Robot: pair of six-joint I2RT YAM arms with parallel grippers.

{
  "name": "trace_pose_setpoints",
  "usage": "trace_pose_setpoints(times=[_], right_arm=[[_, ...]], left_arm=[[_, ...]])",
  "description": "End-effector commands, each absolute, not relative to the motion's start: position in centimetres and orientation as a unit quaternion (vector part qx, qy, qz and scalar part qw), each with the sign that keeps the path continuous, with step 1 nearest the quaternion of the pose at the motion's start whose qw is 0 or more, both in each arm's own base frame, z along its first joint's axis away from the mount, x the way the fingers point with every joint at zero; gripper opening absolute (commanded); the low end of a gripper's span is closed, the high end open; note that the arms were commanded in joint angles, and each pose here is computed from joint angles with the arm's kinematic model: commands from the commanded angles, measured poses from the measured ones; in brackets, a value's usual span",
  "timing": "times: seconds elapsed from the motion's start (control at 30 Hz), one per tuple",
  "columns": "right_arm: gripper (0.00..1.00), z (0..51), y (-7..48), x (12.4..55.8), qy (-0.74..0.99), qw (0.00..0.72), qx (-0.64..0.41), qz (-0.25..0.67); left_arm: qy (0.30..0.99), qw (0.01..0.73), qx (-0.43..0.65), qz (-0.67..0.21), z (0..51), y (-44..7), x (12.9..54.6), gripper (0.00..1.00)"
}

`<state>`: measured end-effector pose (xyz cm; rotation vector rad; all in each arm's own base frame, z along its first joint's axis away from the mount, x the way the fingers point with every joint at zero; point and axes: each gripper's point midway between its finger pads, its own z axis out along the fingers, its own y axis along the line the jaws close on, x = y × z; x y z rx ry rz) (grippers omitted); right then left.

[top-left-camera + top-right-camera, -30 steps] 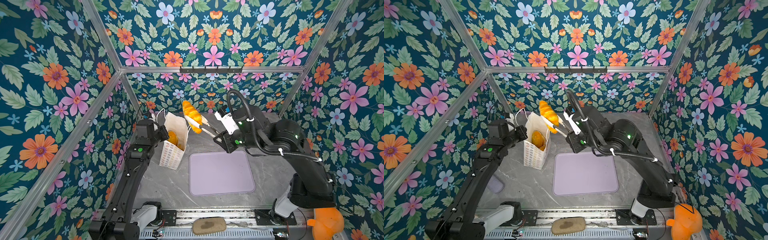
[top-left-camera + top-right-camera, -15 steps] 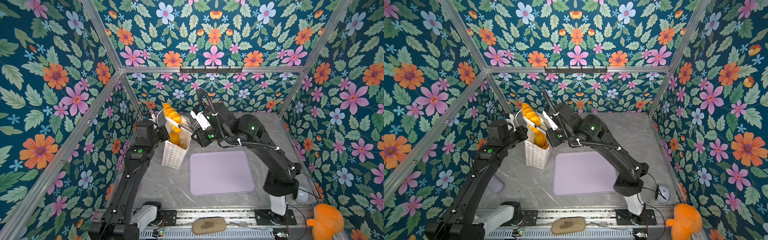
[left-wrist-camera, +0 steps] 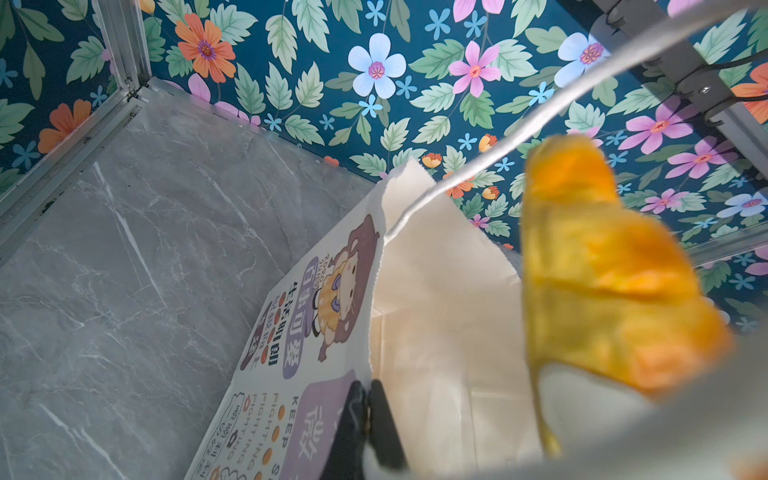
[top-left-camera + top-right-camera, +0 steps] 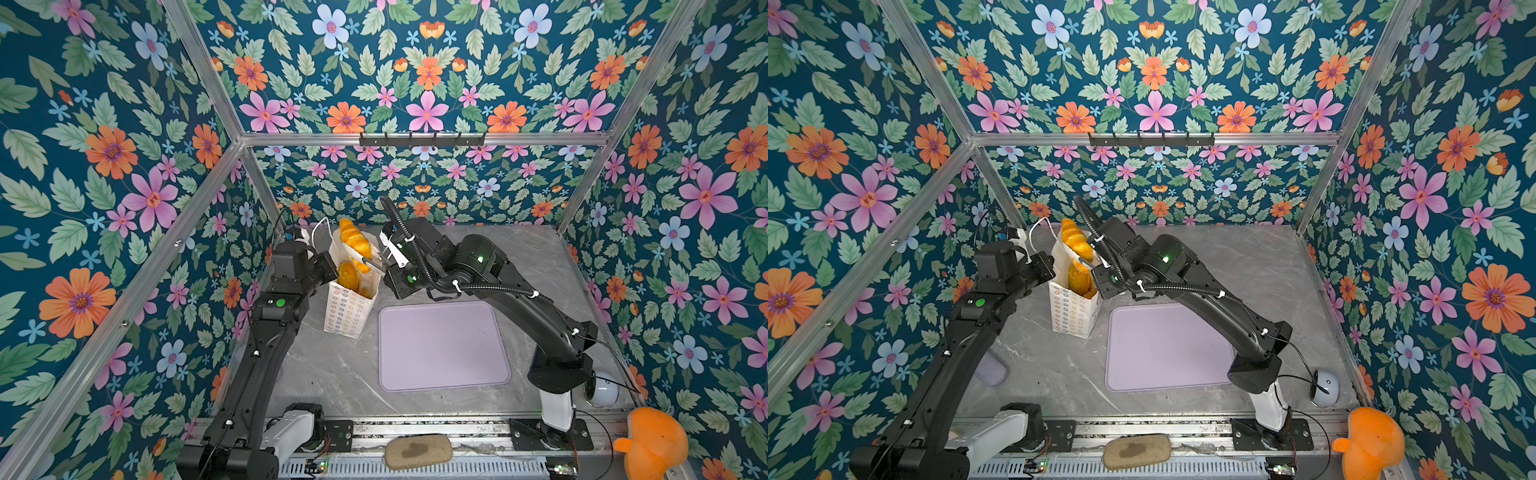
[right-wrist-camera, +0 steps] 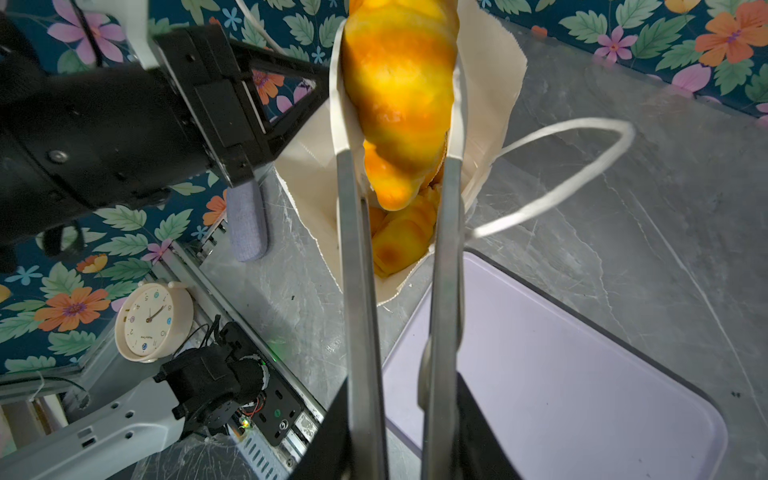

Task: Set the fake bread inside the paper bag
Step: 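Lower the croissant into the bag held by the left gripper, then open the tongs to release the croissant and withdraw them from the bag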

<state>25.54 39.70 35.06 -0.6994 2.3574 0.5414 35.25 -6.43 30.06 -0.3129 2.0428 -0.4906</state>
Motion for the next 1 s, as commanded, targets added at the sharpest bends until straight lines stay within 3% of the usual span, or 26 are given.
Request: trace_pose_setpoints(times=[0.0, 0.53, 0.97], right_arm=[[0.19, 34.4, 39.4, 25.6, 0.898, 0.302, -0.255, 0.192], [0.2, 30.6, 40.6, 24.9, 0.914, 0.237, -0.278, 0.177], [0.36, 31.0, 41.5, 24.5, 0.902, 0.236, -0.308, 0.192]], left_arm=[[0.824, 0.511, -0.128, -0.209, 31.4, -6.4, 35.9, 0.0], [0.827, 0.506, -0.127, -0.211, 30.8, -6.6, 36.1, 0.0], [0.828, 0.505, -0.127, -0.208, 30.6, -6.5, 36.1, 0.0]])
